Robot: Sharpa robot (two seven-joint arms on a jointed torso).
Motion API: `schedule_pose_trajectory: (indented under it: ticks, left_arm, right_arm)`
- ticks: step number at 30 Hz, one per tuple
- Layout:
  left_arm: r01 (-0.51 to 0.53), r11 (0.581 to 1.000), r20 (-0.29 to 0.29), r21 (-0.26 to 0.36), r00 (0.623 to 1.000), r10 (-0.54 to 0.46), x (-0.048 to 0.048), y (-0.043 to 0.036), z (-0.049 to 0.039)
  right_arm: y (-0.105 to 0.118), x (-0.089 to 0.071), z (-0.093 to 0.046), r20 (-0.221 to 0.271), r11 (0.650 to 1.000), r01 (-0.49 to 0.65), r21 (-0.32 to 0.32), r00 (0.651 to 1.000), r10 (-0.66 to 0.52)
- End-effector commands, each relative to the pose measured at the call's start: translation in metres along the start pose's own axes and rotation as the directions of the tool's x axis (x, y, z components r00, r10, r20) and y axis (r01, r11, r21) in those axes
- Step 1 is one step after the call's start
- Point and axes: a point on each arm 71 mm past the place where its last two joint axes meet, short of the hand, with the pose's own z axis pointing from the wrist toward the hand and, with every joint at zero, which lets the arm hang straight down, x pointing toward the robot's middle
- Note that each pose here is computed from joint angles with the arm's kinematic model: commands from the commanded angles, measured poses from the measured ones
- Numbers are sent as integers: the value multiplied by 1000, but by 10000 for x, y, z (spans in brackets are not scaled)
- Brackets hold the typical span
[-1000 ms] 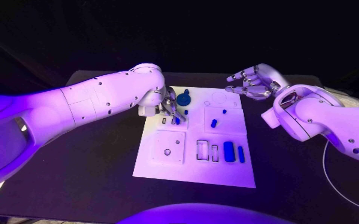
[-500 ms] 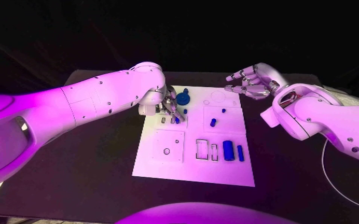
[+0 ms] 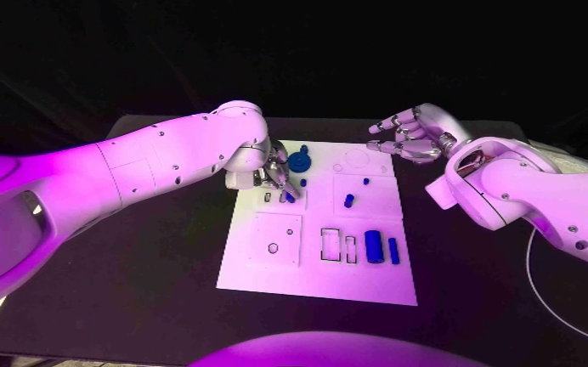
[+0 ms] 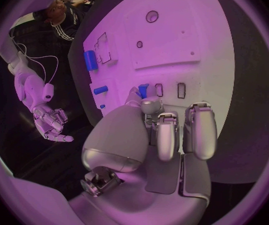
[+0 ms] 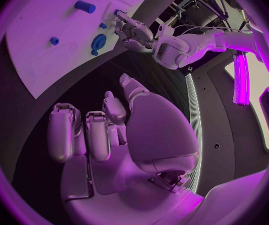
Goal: Assemble the parts on the task board
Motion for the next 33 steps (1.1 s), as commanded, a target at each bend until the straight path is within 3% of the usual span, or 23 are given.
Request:
schedule_pose_trajectory:
  ticks: [1, 10, 20, 33]
  left_arm:
    - [10, 997, -30, -76, 999, -12, 77, 76, 38]
    - [112, 993, 21, -22, 994, -112, 52, 90, 16]
    - [188, 982, 90, 4, 978, -187, 10, 166, -16]
    - [94, 995, 127, -33, 988, -90, 40, 225, -37]
  right_arm:
    - [6, 18, -5, -17, 1000, 8, -6, 1000, -8]
    - [8, 20, -10, -19, 1000, 7, -6, 1000, -7]
    - [4, 22, -8, -19, 1000, 8, -7, 1000, -8]
    - [-7, 22, -12, -20, 1000, 10, -6, 1000, -10]
